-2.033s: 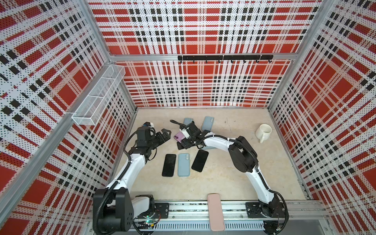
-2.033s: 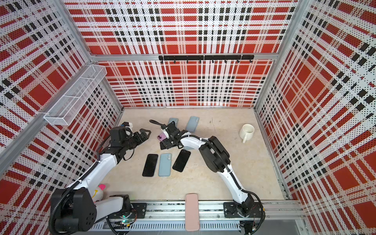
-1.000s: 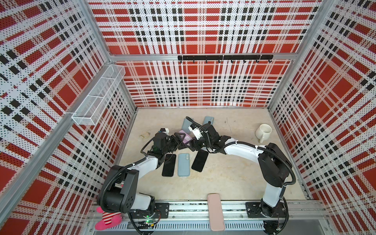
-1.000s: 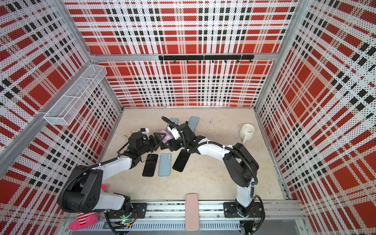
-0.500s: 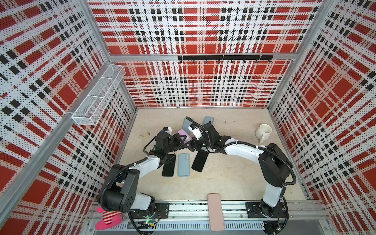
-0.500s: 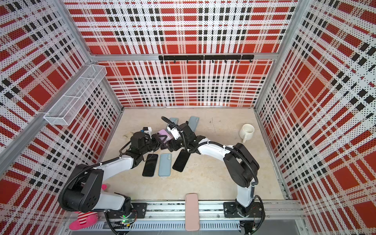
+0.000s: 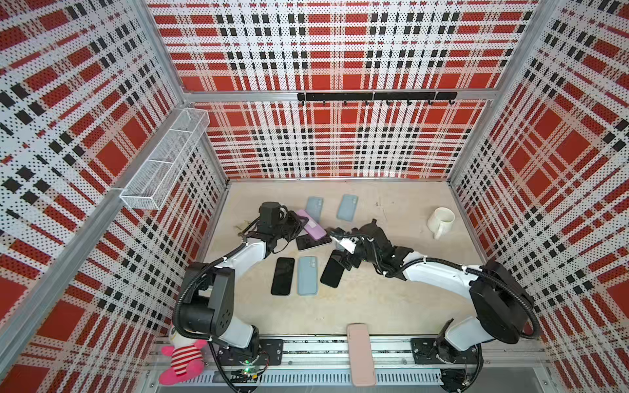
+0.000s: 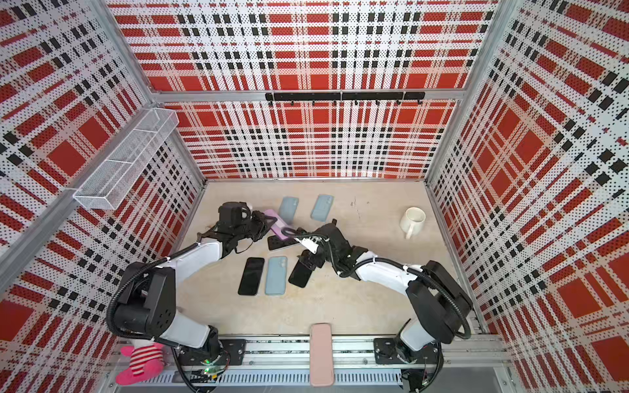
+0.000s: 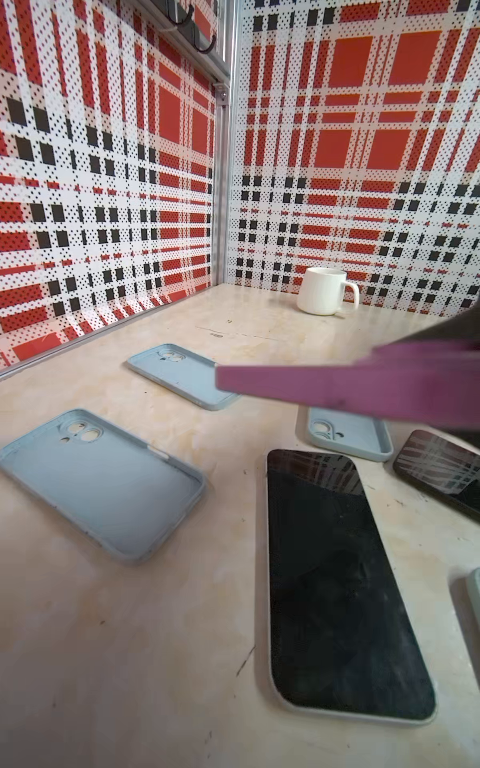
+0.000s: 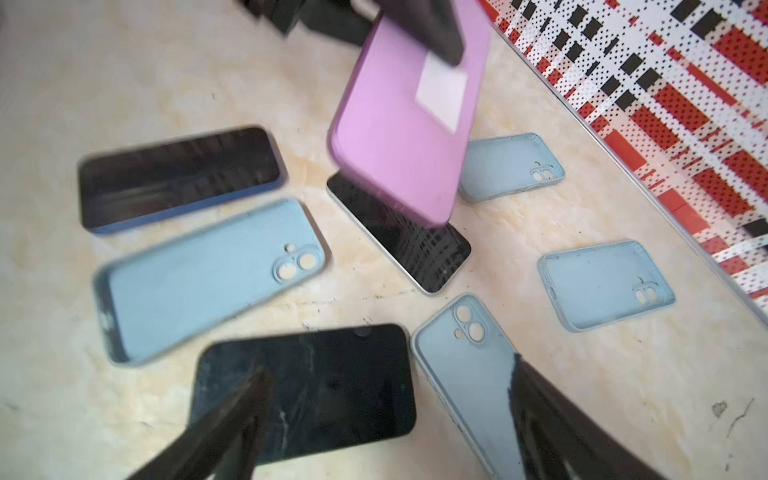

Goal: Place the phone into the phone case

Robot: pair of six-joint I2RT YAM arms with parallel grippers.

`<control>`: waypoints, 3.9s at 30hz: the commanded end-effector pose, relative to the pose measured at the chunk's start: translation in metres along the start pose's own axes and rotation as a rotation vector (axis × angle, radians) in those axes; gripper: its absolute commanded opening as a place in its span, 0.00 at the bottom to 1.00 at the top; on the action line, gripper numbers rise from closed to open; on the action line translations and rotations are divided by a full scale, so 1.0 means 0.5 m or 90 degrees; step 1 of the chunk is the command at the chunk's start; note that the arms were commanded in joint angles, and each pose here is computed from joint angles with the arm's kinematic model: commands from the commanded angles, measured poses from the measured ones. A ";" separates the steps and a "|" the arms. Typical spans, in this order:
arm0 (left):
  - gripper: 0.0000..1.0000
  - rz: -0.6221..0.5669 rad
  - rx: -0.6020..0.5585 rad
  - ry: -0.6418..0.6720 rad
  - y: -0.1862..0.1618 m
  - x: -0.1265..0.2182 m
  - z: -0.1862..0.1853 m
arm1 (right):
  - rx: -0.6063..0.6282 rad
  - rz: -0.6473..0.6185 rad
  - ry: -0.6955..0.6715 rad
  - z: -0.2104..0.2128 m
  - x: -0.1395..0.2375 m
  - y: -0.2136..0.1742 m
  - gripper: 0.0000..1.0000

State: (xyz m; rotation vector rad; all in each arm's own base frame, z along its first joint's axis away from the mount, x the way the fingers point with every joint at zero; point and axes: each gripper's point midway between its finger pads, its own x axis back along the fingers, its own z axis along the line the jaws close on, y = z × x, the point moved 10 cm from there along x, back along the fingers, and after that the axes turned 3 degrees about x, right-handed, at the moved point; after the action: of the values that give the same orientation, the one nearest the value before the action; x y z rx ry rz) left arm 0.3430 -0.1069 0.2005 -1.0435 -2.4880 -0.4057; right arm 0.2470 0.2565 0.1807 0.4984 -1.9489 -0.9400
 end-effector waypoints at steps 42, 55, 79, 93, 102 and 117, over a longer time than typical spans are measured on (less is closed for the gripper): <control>0.06 0.080 0.077 -0.004 -0.037 -0.004 -0.002 | 0.184 -0.184 -0.188 0.042 -0.123 0.056 0.25; 0.94 0.066 0.023 -0.064 -0.056 0.015 -0.038 | 0.159 -0.218 -0.206 0.032 -0.091 0.079 0.00; 0.72 -0.147 -0.361 0.173 -0.116 -0.021 -0.131 | -0.411 -0.023 -0.200 -0.248 0.235 -0.002 0.00; 0.45 -0.006 -0.431 0.269 -0.189 -0.208 -0.084 | -0.721 0.047 -0.045 -0.303 0.322 -0.158 0.00; 0.37 0.055 -0.455 0.330 -0.206 -0.271 -0.045 | -0.734 0.042 -0.021 -0.289 0.318 -0.169 0.00; 0.40 0.088 -0.460 0.386 -0.208 -0.289 0.003 | -0.725 0.028 -0.017 -0.287 0.326 -0.162 0.01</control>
State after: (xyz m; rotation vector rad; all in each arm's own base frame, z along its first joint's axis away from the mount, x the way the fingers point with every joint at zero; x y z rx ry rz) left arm 0.3571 -0.2628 0.1266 -1.0858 -1.7694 -1.3940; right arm 0.2828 0.0391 0.2373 -0.3159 -1.1060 -1.7785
